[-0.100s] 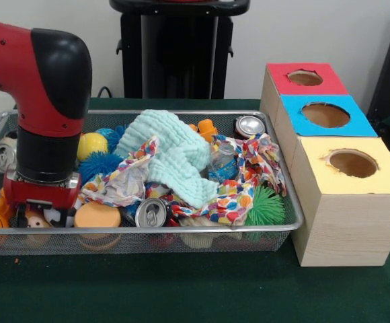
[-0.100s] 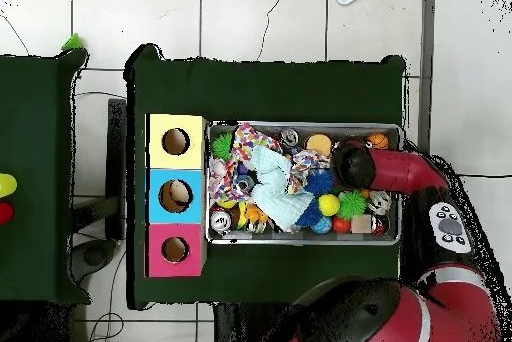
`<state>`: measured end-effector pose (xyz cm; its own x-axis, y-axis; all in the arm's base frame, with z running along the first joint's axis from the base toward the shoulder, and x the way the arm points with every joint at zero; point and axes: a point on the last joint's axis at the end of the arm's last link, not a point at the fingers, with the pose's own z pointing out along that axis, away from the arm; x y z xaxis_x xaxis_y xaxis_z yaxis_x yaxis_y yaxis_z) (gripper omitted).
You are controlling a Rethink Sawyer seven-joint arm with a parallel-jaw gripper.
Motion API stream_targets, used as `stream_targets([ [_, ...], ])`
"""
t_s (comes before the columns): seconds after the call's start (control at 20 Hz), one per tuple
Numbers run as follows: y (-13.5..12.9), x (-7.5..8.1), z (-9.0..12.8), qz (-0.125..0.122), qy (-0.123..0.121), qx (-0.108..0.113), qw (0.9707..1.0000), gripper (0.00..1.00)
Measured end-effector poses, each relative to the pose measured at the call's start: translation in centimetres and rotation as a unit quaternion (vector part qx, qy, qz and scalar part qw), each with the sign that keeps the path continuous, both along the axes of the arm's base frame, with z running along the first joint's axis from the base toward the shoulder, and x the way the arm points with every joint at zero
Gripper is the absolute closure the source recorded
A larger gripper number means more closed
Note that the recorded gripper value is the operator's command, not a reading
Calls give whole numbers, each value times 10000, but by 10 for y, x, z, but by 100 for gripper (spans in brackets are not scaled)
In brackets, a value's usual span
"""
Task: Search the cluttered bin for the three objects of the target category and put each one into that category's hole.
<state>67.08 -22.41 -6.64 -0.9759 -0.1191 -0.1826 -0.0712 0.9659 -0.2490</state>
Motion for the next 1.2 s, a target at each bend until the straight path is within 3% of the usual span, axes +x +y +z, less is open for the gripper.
stream_targets([
  [0.65,10,5,0,280,223,-447,9984,0],
  [1.05,6,2,1,312,515,-674,9959,0],
  [1.1,4,-2,0,313,705,-786,9939,100],
  [1.2,4,-4,-1,321,803,-835,9927,100],
])
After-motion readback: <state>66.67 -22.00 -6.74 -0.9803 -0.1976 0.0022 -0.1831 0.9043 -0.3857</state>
